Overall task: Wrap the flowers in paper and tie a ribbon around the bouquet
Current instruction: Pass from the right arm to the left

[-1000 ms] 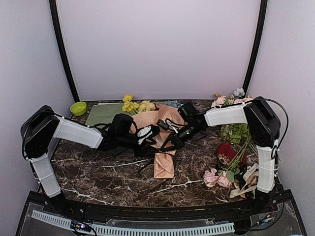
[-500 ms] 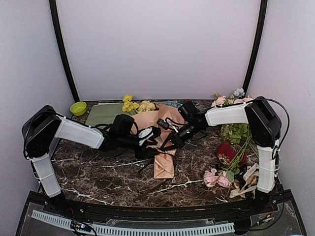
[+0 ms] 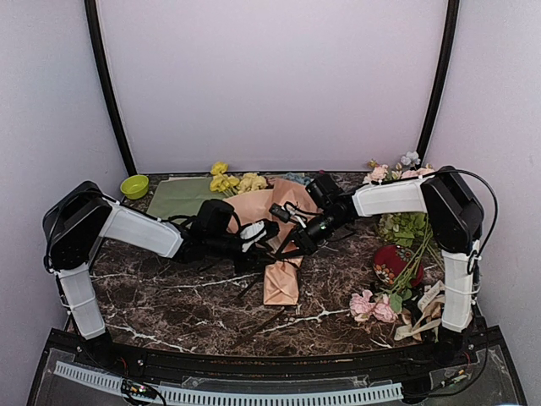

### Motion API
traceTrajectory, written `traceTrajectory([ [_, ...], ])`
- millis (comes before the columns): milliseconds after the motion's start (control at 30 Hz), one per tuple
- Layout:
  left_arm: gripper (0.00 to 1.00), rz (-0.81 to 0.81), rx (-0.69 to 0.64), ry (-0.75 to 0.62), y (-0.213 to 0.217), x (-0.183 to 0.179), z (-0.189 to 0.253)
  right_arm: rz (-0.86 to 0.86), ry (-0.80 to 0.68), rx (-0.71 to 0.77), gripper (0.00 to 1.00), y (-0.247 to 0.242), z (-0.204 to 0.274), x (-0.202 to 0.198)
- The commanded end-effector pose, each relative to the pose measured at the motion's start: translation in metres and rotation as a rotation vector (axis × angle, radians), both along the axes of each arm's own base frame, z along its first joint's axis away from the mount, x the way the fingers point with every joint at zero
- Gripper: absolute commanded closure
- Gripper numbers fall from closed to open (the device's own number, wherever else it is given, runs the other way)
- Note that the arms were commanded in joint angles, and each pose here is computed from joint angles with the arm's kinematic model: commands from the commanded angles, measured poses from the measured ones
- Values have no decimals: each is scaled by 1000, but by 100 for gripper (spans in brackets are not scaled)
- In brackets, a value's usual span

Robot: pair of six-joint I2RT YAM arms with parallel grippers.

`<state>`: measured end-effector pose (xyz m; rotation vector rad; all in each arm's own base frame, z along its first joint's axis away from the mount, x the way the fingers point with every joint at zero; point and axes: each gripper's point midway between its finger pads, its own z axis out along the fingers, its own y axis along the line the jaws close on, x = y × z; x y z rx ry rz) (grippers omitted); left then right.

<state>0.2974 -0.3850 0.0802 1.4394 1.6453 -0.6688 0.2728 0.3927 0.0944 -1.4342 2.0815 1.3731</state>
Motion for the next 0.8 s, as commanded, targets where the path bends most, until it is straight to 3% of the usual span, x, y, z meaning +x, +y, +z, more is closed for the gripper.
traceTrajectory([
  [0, 66, 45, -64, -53, -7, 14, 22, 17, -38, 54, 100, 6, 28, -2],
  [333, 79, 151, -19, -89, 4, 31, 14, 20, -39, 64, 100, 5, 31, -5],
  [533, 80, 178, -40, -107, 6, 35, 17, 18, -27, 50, 99, 4, 26, -6],
  [767, 79, 163, -46, -94, 5, 31, 14, 0, -59, 54, 70, -1, 39, 2],
])
